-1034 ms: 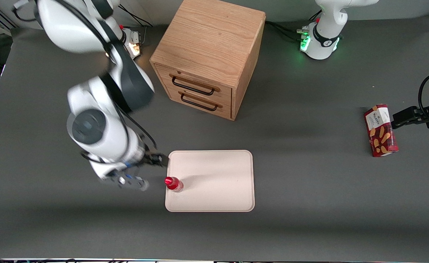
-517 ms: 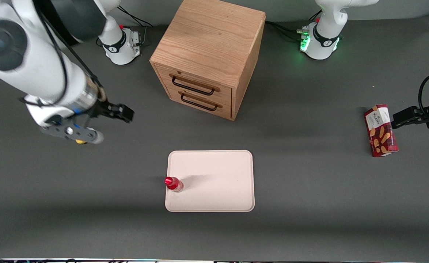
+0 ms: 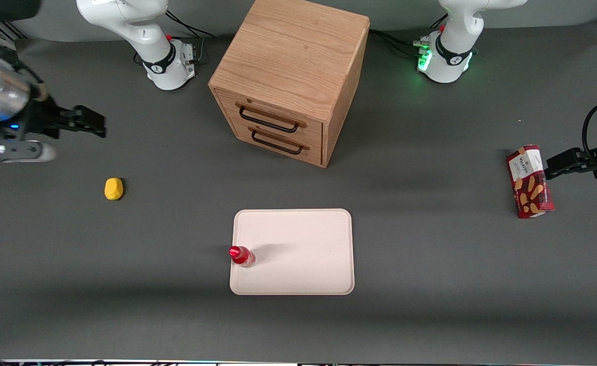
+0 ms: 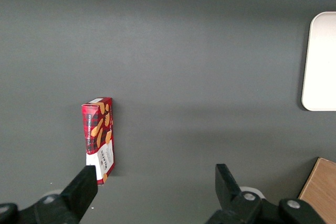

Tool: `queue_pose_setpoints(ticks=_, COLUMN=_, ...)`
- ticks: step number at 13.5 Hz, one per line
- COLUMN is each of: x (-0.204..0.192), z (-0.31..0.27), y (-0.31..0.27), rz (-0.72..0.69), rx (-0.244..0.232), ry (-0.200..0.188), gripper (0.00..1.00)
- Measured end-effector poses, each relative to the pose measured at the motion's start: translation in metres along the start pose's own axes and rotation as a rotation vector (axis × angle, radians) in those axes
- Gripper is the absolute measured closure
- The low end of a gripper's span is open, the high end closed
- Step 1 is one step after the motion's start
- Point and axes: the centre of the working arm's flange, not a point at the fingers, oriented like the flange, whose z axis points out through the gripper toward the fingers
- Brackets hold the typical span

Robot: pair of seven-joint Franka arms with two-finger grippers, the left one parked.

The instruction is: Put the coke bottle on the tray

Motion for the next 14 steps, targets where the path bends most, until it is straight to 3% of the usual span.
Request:
queue_pose_setpoints(ticks=5, x=0.014, z=0.021, y=0.07, rz=-0.086, rx=0.017, ry=0.123, gripper=0.0)
queue_pose_setpoints(ticks=10, x=0.026, z=0.024, y=0.091, rz=-0.069, rx=0.013, ry=0.25, gripper=0.0)
queue_pose_setpoints(ticks=14, x=0.028, z=0.021, y=0.091, rz=-0.069, rx=0.012, ry=0.28, gripper=0.0)
